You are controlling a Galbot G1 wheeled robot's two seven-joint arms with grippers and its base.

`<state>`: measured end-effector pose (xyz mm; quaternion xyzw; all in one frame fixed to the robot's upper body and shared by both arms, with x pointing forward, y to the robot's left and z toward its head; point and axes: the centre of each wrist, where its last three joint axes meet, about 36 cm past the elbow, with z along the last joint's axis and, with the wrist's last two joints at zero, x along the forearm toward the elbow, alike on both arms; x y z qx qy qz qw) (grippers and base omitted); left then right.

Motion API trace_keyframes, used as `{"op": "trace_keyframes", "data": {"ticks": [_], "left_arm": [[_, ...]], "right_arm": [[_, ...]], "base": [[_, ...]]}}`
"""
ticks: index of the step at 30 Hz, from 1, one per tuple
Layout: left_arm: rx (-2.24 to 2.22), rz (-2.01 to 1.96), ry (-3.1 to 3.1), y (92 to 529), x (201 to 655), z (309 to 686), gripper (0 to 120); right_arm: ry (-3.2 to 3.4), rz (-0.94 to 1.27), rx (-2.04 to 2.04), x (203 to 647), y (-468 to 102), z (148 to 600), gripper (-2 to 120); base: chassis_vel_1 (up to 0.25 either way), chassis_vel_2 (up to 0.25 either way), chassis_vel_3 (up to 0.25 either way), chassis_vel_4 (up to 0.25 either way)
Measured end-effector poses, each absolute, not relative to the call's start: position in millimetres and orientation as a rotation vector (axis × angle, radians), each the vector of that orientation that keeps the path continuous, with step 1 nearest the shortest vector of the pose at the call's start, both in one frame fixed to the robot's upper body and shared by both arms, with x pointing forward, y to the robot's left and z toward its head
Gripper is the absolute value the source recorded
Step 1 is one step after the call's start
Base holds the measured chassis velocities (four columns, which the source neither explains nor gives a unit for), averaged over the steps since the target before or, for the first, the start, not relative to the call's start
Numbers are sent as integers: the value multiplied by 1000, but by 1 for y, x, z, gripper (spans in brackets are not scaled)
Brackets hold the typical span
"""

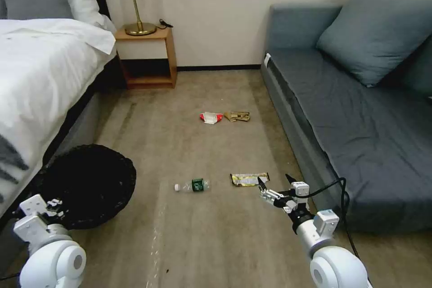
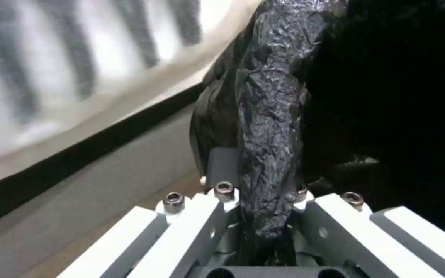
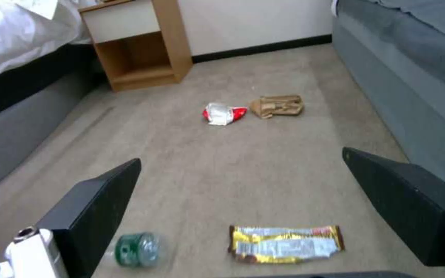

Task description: Pick up the trash bin, then pick up the garbage on the floor and place it into the trash bin.

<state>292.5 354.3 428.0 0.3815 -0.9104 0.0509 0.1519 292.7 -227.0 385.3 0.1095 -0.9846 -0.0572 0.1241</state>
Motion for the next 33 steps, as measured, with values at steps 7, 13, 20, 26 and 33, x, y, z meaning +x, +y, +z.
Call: {"op": "trace_keyframes", "data": {"ticks": [7, 13, 20, 26, 33], "left_arm": [[1099, 152, -2615, 355, 294, 427, 3], [1102, 155, -2614, 355, 295, 426, 3], [1107, 141, -2620, 358, 294, 424, 3], [1105, 102, -2627, 366, 295, 422, 3], [1063, 111, -2658, 375, 295, 432, 3]], "right_arm": [[-2873, -158, 324, 292, -227, 383, 100], [-2875, -152, 334, 293, -225, 382, 100], [-2874, -154, 357, 292, -218, 381, 100], [-2859, -141, 397, 298, -214, 384, 100], [-2808, -50, 586, 338, -213, 387, 100]], "base": [[-147, 149, 158, -162], [-166, 146, 153, -138], [-136, 146, 151, -138], [-77, 64, 67, -68], [0, 0, 0, 0]]}}
